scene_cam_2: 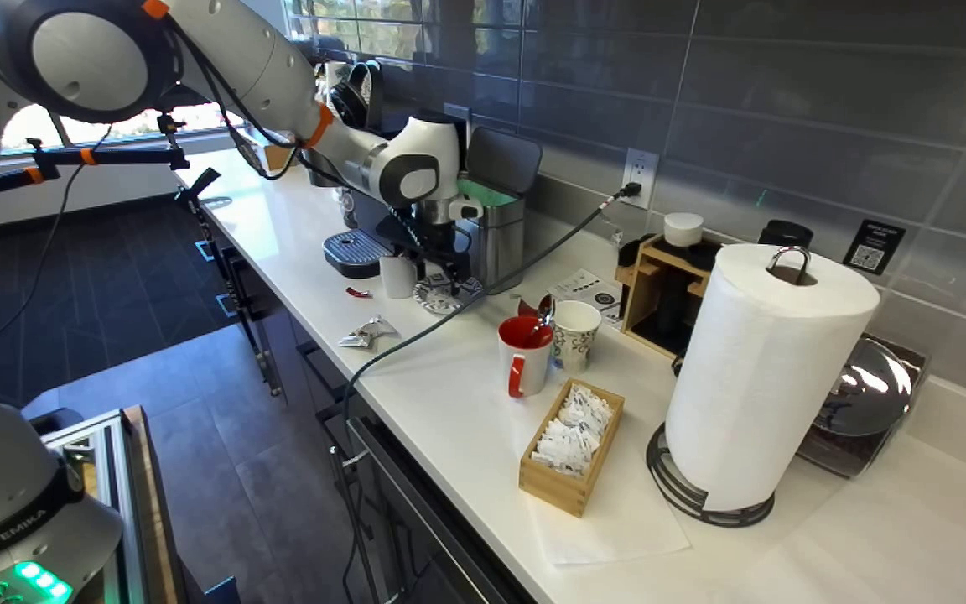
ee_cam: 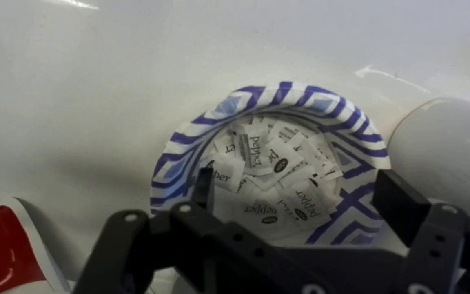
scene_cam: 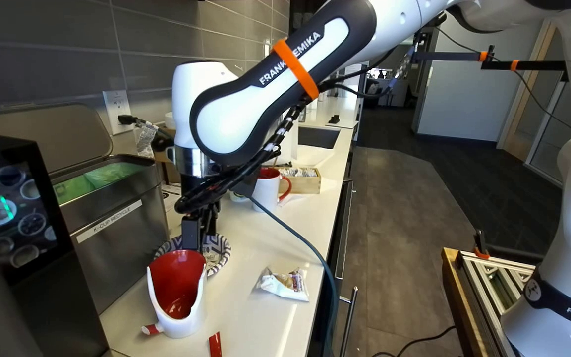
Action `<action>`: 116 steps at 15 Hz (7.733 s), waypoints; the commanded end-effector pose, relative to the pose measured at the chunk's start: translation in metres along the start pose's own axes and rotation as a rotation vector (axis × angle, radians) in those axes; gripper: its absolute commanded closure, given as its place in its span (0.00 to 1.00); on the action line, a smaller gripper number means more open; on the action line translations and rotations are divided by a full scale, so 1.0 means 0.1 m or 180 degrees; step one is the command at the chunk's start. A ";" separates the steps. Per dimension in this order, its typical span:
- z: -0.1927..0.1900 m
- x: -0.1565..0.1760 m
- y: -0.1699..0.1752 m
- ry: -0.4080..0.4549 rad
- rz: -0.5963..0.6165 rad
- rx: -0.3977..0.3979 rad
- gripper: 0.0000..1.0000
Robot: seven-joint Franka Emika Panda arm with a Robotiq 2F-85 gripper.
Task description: Remove the sachets from the bowl and place them in the wooden holder on the right.
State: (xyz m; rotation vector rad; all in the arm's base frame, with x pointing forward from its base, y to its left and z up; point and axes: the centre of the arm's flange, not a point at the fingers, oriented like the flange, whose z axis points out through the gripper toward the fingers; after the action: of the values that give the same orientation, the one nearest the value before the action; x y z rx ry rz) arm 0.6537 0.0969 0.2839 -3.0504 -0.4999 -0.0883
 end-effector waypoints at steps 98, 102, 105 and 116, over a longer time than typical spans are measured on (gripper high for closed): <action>-1.01 -1.71 3.42 -0.0319 0.4025 -0.1161 0.97; -0.91 -1.69 3.54 -0.0480 0.3917 -0.0969 0.99; -0.82 -1.72 3.61 -0.0546 0.3819 -0.0586 0.99; -0.54 -1.70 3.81 -0.0399 0.3994 -0.0284 0.99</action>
State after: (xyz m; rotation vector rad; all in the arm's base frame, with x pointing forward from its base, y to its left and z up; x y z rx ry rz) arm 0.5997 -0.3183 0.3175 -2.8575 1.3933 0.1463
